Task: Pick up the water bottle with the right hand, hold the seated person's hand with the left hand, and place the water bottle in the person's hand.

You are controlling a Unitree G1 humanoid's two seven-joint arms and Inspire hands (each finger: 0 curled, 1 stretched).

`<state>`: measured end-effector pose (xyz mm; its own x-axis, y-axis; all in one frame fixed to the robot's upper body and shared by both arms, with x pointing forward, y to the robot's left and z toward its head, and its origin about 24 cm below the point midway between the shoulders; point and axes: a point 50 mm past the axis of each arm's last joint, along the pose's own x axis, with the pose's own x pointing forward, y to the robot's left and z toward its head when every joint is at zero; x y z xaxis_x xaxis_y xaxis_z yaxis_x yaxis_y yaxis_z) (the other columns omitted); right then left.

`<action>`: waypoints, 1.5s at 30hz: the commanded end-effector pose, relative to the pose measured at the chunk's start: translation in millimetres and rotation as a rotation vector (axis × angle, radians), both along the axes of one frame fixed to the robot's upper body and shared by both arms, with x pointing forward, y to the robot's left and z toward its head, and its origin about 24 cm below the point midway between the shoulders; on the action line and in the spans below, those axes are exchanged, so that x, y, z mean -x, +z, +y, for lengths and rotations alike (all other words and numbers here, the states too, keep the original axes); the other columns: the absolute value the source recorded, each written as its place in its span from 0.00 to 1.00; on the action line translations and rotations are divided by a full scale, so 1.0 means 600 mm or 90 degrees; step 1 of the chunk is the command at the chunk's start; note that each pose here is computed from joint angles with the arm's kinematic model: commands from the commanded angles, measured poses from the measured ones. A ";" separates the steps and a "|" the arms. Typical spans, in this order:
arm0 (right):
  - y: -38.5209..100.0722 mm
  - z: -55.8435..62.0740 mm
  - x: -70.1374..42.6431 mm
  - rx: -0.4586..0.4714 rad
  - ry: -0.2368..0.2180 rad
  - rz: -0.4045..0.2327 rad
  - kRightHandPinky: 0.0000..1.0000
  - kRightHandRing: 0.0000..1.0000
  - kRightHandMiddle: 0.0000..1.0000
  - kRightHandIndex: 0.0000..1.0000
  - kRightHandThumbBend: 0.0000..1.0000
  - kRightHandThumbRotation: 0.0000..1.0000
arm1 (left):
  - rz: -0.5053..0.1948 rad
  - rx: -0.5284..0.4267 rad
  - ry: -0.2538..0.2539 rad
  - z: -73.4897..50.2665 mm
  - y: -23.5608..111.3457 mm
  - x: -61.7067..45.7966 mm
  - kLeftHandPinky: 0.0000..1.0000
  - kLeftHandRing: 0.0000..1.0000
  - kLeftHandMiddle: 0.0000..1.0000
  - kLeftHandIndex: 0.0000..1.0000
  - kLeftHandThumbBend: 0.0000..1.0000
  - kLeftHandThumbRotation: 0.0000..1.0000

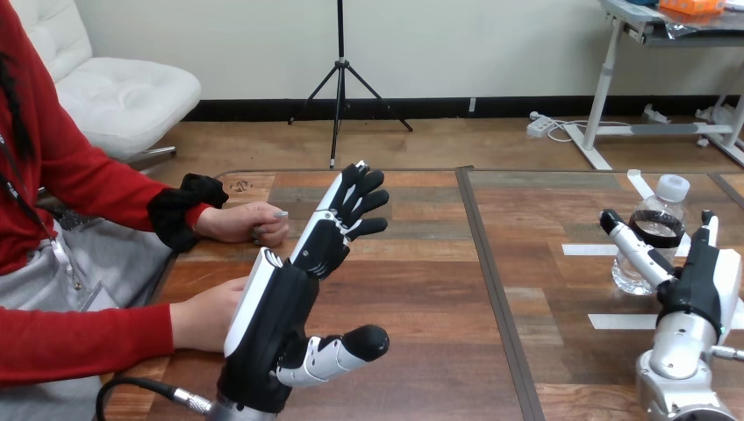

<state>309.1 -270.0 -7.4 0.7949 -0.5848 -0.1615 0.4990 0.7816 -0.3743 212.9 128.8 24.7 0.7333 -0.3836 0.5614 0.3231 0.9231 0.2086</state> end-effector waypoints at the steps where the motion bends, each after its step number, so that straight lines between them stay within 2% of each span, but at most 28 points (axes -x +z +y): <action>1: 0.056 -0.003 -0.042 0.034 0.016 -0.046 0.86 0.99 1.00 1.00 1.00 0.50 | -0.039 0.011 -0.006 -0.002 0.021 -0.006 0.83 0.91 0.94 0.98 0.88 0.77; 13: 0.054 -0.007 -0.040 0.016 0.023 -0.041 0.85 1.00 1.00 1.00 1.00 0.45 | -0.041 0.016 -0.009 -0.001 0.023 0.002 0.84 0.91 0.95 0.98 0.86 0.76; 22: 0.053 -0.010 -0.040 0.049 0.021 -0.011 0.83 0.99 1.00 1.00 1.00 0.46 | -0.045 0.017 -0.014 0.001 0.025 0.009 0.86 0.92 0.96 0.98 0.86 0.74; 28: 0.052 -0.011 -0.040 0.035 0.024 -0.011 0.81 0.98 1.00 1.00 1.00 0.47 | -0.052 0.014 -0.008 0.004 0.026 0.014 0.86 0.92 0.95 0.98 0.85 0.74; 32: 0.051 -0.011 -0.040 0.035 0.026 -0.007 0.81 0.98 1.00 1.00 1.00 0.46 | -0.046 0.017 -0.016 0.004 0.026 0.017 0.86 0.92 0.96 0.98 0.84 0.74; 45: 0.049 -0.009 -0.041 0.011 0.026 -0.006 0.81 0.99 1.00 1.00 1.00 0.42 | -0.035 0.017 -0.015 0.008 0.024 0.028 0.85 0.92 0.95 0.98 0.86 0.73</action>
